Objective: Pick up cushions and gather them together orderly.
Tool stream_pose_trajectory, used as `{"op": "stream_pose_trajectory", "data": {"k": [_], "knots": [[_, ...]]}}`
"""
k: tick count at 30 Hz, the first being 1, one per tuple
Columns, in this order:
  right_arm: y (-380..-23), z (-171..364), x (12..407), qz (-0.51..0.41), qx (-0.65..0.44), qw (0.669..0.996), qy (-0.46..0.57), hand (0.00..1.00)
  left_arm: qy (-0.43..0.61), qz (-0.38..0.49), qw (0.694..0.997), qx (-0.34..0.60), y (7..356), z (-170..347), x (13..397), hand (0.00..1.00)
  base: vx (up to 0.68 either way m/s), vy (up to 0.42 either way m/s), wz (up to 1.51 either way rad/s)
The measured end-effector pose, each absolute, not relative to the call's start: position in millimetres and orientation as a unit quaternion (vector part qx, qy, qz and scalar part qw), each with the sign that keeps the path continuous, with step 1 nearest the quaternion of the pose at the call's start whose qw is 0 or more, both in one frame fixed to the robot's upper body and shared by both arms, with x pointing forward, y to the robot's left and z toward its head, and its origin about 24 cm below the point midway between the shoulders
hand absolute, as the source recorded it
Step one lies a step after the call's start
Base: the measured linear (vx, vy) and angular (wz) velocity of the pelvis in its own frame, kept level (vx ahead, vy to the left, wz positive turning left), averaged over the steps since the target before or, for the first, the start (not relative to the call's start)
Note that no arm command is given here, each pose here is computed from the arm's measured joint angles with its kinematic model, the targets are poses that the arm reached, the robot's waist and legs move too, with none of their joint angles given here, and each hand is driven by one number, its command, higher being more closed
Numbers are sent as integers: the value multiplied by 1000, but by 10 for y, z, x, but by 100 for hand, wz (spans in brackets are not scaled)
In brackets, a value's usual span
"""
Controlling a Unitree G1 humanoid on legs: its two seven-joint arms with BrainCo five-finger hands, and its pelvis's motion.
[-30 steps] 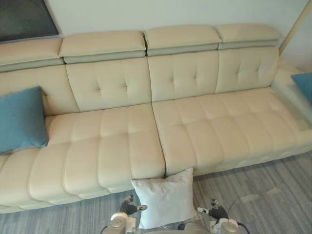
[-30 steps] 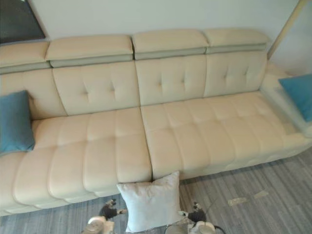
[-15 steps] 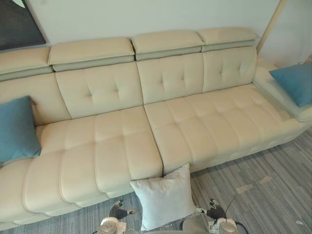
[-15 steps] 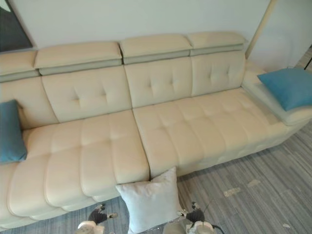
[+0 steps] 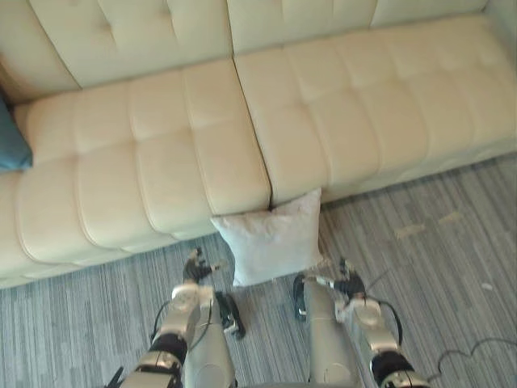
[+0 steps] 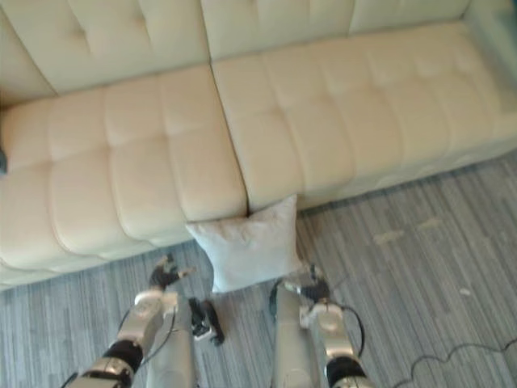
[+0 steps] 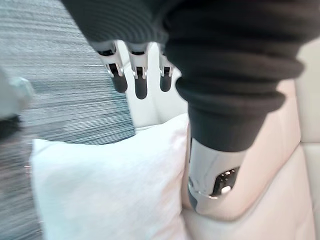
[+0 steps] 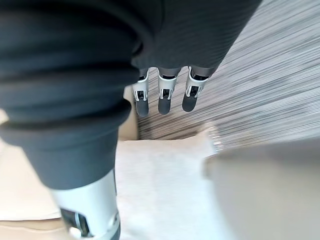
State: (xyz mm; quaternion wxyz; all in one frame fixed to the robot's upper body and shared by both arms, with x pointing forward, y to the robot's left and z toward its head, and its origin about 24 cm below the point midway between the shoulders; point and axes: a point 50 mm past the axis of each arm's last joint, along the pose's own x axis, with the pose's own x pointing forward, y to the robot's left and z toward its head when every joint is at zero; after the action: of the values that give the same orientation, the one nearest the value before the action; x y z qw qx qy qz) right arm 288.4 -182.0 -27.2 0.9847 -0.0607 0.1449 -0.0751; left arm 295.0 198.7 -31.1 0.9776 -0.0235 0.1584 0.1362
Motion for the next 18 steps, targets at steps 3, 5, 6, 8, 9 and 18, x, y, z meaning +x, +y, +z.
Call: {"op": "stream_pose_trajectory", "data": {"k": [3, 5, 6, 8, 9, 18], "knots": [[-1721, 290, 3298, -72, -50, 995, 43, 0, 85, 156, 982, -71, 2031, 83, 3244, 0, -68, -81, 1], [-1657, 666, 3492, -65, -51, 996, -20, 0, 45, 169, 980, -93, 2080, 318, 3384, 0, -42, -57, -3], [-1633, 857, 3569, -62, -54, 995, -52, 0, 25, 174, 979, -100, 2122, 448, 3449, 0, -52, -54, -2], [-1621, 1171, 3664, -65, -57, 991, -105, 0, -11, 181, 978, -106, 2210, 667, 3532, 0, -50, -49, -3], [-1630, 1316, 3705, -70, -60, 988, -127, 0, -29, 184, 976, -111, 2255, 775, 3565, 0, -47, -40, 2], [-1838, 1747, 3767, -124, -69, 971, -192, 0, -92, 188, 969, -132, 2315, 1194, 3711, 0, -60, -28, 5]]}}
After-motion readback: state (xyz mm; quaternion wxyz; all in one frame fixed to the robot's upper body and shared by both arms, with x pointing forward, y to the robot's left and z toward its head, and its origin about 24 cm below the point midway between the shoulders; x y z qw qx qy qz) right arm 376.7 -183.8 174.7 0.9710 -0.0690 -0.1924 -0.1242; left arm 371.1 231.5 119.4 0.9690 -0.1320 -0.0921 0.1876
